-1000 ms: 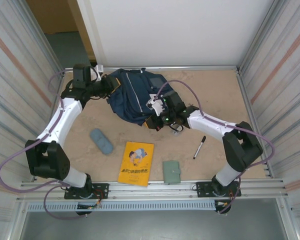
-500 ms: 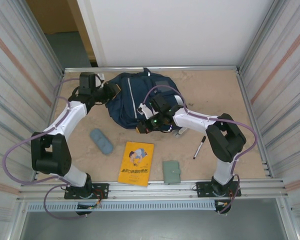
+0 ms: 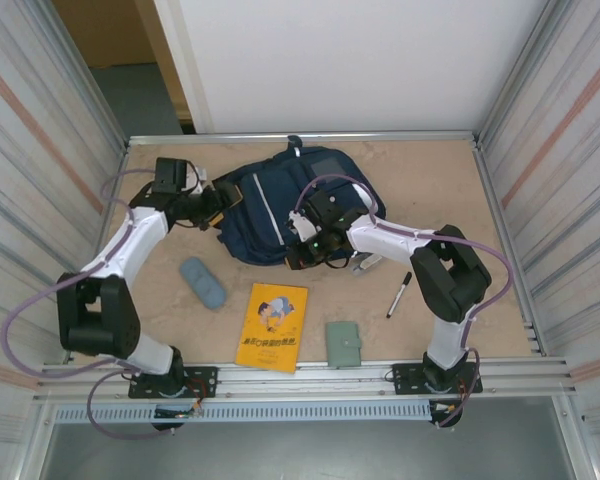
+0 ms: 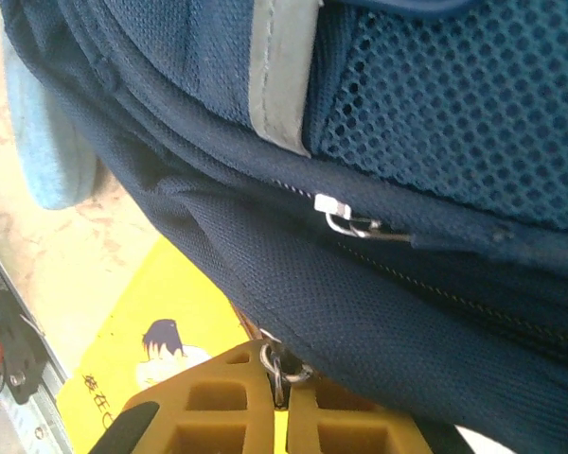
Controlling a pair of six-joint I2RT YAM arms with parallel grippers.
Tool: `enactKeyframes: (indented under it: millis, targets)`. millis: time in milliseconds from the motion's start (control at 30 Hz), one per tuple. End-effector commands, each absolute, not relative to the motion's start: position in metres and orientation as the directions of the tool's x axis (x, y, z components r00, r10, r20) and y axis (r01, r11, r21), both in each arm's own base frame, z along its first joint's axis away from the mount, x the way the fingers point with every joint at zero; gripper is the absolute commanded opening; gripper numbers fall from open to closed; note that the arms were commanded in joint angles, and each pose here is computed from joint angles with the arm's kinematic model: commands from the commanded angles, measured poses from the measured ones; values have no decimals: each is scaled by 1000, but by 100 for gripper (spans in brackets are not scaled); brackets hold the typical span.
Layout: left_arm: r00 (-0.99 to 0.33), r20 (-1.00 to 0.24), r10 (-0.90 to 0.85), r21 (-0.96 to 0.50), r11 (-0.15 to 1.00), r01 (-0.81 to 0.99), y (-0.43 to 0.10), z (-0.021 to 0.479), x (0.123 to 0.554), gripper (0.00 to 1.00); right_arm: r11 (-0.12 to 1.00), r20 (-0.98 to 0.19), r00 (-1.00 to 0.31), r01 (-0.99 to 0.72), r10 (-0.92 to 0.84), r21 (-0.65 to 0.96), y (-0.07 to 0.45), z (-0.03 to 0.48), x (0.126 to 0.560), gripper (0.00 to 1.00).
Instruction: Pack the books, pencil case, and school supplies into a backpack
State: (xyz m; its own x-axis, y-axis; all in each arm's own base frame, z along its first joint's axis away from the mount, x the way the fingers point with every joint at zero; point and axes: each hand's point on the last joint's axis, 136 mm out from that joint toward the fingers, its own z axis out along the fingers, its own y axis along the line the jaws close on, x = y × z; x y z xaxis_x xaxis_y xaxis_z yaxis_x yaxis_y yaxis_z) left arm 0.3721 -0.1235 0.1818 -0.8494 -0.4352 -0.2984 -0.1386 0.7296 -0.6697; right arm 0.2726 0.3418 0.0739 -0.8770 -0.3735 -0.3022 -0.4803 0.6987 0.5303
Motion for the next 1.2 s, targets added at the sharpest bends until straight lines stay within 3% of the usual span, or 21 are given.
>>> enactKeyframes:
  millis: [0, 333, 600, 733, 833, 900, 1033, 1167]
  targets:
    - [-878, -298, -374, -600, 789, -133, -113, 183, 324, 77, 707, -282, -889, -458, -361, 539, 345, 70, 272, 12]
    - [-949, -262, -177, -583, 812, 9, -175, 174, 258, 72, 709, -278, -901, -433, -332, 557, 324, 102, 254, 29]
    - [-952, -306, -26, -476, 870, 129, -224, 149, 252, 54, 786, -381, -903, -380, -200, 488, 266, 123, 270, 31]
    - [-949, -312, 43, -427, 886, 180, -253, 129, 249, 50, 796, -409, -894, -379, -184, 472, 260, 121, 270, 43]
    - [-952, -295, 77, -390, 900, 194, -265, 112, 249, 47, 762, -420, -882, -420, -214, 494, 269, 113, 270, 43]
    - [-945, -307, 111, -350, 910, 221, -267, 101, 254, 47, 714, -511, -799, -555, -316, 427, 273, 116, 271, 40]
    - [-918, -354, 178, -296, 910, 291, -270, 92, 265, 45, 629, -679, -501, -774, -536, 75, 259, 132, 280, 45]
    - [-897, -374, 237, -302, 883, 359, -279, 81, 267, 43, 384, -749, -203, -921, -631, -74, 266, 155, 262, 49]
